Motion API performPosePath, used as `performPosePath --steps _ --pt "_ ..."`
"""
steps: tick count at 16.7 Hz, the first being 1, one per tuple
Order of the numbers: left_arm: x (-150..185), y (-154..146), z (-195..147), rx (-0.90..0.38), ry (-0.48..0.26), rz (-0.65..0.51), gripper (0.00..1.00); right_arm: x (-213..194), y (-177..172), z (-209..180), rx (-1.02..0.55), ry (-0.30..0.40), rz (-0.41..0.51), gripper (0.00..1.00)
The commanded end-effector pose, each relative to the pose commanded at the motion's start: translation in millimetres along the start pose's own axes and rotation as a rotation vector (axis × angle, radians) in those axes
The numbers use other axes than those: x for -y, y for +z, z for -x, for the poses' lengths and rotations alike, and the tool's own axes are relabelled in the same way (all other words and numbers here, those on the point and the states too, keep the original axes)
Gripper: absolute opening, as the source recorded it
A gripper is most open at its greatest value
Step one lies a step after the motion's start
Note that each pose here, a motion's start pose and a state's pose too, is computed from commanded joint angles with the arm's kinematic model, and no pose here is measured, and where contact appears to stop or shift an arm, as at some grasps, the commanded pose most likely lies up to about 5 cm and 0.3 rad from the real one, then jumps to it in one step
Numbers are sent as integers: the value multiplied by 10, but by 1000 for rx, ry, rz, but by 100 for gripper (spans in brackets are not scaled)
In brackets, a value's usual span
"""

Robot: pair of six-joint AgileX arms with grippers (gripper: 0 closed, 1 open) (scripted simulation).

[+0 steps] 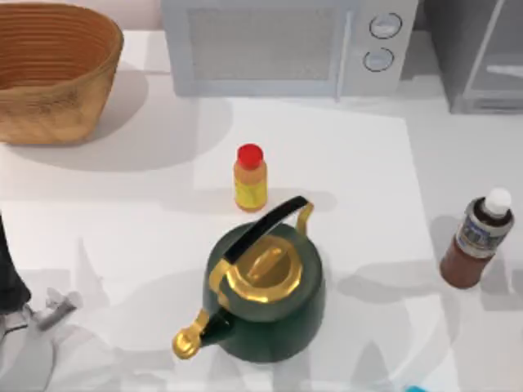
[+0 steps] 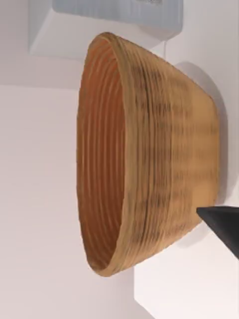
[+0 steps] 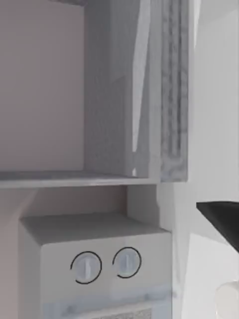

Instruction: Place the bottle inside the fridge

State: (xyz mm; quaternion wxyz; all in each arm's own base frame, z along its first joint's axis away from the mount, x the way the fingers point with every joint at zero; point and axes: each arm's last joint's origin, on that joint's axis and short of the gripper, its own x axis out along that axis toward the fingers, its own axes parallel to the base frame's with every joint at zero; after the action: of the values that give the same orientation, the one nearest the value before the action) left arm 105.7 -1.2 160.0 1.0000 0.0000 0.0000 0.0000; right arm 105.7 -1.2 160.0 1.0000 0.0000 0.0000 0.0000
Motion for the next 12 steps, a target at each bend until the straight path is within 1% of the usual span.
performPosePath --steps 3,5,6,8,12 --pt "0 0 0 0 0 0 100 -3 8 -2 8 10 8 100" --pt "0 0 0 0 0 0 100 -14 31 -23 27 57 42 100" --pt "0 0 0 0 0 0 100 -22 45 -41 38 94 66 100" --pt "0 0 0 0 0 0 100 -42 76 -95 65 190 125 100" --pt "0 0 0 0 0 0 100 -60 92 -271 110 416 254 100"
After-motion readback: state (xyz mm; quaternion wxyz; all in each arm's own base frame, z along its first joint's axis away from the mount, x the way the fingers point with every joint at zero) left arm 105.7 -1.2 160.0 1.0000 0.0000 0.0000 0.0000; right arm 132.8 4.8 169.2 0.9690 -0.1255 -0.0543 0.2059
